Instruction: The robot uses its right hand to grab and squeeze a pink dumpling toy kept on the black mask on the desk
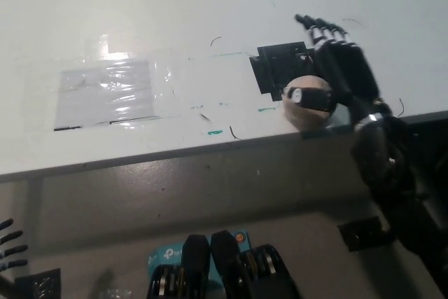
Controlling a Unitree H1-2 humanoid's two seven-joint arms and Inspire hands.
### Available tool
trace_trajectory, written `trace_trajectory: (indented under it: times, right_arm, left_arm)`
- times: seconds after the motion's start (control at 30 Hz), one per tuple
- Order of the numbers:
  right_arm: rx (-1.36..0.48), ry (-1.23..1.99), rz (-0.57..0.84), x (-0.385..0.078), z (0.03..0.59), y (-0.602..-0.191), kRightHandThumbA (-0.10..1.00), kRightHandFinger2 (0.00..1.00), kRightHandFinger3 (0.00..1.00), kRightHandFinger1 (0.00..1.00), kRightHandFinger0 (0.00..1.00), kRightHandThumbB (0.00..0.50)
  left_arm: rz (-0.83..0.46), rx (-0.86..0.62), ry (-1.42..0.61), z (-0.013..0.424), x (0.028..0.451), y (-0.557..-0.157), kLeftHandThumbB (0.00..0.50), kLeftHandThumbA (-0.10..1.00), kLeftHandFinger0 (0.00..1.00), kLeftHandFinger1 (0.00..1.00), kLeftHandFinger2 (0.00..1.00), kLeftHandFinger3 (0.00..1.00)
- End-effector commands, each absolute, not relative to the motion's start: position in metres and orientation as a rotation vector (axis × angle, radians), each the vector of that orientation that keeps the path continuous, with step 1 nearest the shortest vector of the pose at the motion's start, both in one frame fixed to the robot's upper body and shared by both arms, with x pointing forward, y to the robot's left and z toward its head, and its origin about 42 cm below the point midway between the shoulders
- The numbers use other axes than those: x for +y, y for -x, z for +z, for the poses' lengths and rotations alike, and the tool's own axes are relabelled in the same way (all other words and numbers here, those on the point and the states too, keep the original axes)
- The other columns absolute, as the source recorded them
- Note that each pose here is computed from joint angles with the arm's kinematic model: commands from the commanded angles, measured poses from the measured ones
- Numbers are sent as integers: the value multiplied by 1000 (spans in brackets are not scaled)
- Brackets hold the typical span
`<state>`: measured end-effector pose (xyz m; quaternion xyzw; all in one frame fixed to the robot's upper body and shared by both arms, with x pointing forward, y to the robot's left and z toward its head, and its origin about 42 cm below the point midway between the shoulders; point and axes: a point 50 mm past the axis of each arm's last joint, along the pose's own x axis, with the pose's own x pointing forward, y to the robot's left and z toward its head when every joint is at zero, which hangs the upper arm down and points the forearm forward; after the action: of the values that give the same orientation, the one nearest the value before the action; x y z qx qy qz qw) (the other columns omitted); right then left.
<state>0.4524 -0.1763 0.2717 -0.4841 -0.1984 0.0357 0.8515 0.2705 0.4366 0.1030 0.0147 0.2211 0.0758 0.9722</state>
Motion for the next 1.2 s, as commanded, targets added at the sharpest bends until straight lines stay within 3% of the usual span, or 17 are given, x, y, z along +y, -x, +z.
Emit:
trace_trajectory:
  times: [0.0, 0.03, 0.1, 0.17, 0.2, 0.23, 0.3, 0.4, 0.43, 0.57, 0.6, 0.77, 0.83, 0.87, 0.97, 1.03, 1.17]
  right_arm:
    - [-441, 894, 59, -202, 300, -436, 525, 1000, 1000, 1000, 1000, 307]
    - [-439, 890, 59, -203, 300, -436, 518, 1000, 1000, 1000, 1000, 304]
    - [-416, 801, 39, -221, 297, -426, 290, 1000, 1000, 1000, 1000, 187]
    - [-410, 765, 29, -231, 292, -419, 236, 1000, 1000, 1000, 1000, 169]
    - [-401, 739, 18, -237, 286, -415, 139, 1000, 1000, 1000, 899, 140]
    - [-385, 716, -2, -246, 275, -409, 62, 1000, 978, 884, 750, 158]
    - [-339, 715, -23, -257, 256, -403, -10, 795, 932, 626, 548, 146]
    - [-249, 680, -47, -267, 231, -394, -16, 814, 925, 665, 574, 155]
    - [-215, 665, -62, -271, 215, -389, 1, 836, 929, 713, 633, 151]
    - [-140, 642, -97, -278, 189, -383, 80, 830, 936, 720, 664, 149]
    - [-97, 602, -110, -282, 178, -384, 56, 810, 933, 725, 674, 141]
    - [-18, 483, -148, -288, 164, -392, -7, 641, 795, 466, 367, 127]
    - [0, 460, -141, -288, 161, -394, -20, 617, 769, 434, 335, 127]
    - [20, 446, -118, -286, 158, -394, -33, 565, 744, 354, 239, 130]
    - [35, 443, -100, -286, 157, -394, -55, 507, 712, 290, 164, 132]
    - [27, 442, -79, -286, 157, -394, -31, 466, 705, 262, 146, 131]
    - [19, 450, -70, -287, 157, -395, -64, 433, 696, 245, 135, 126]
  left_arm:
    - [157, 415, -51, 113, 446, -272, 138, 1000, 691, 744, 834, 908]
    - [156, 414, -51, 113, 446, -272, 137, 1000, 692, 745, 835, 910]
    - [162, 414, -62, 114, 446, -271, 114, 1000, 668, 727, 824, 910]
    - [160, 413, -67, 115, 447, -271, 121, 1000, 668, 728, 824, 903]
    - [159, 414, -67, 116, 447, -271, 123, 1000, 671, 737, 833, 901]
    - [159, 414, -63, 116, 447, -271, 122, 1000, 666, 735, 829, 896]
    - [152, 411, -62, 115, 448, -272, 127, 1000, 692, 755, 846, 922]
    - [159, 415, -57, 113, 446, -272, 138, 1000, 689, 755, 844, 916]
    - [161, 413, -49, 112, 446, -273, 131, 1000, 690, 746, 833, 909]
    - [158, 413, -48, 110, 446, -273, 123, 1000, 708, 742, 822, 919]
    - [161, 418, -45, 111, 446, -273, 134, 1000, 708, 742, 818, 915]
    - [162, 420, -46, 109, 445, -270, 126, 1000, 689, 745, 818, 917]
    - [162, 420, -42, 108, 445, -270, 127, 1000, 692, 745, 821, 912]
    - [163, 419, -48, 108, 445, -270, 118, 1000, 691, 743, 826, 908]
    - [158, 423, -54, 108, 445, -270, 123, 1000, 696, 749, 839, 909]
    - [158, 422, -43, 110, 443, -268, 97, 1000, 704, 756, 849, 912]
    - [161, 418, -53, 108, 443, -268, 103, 1000, 706, 752, 856, 932]
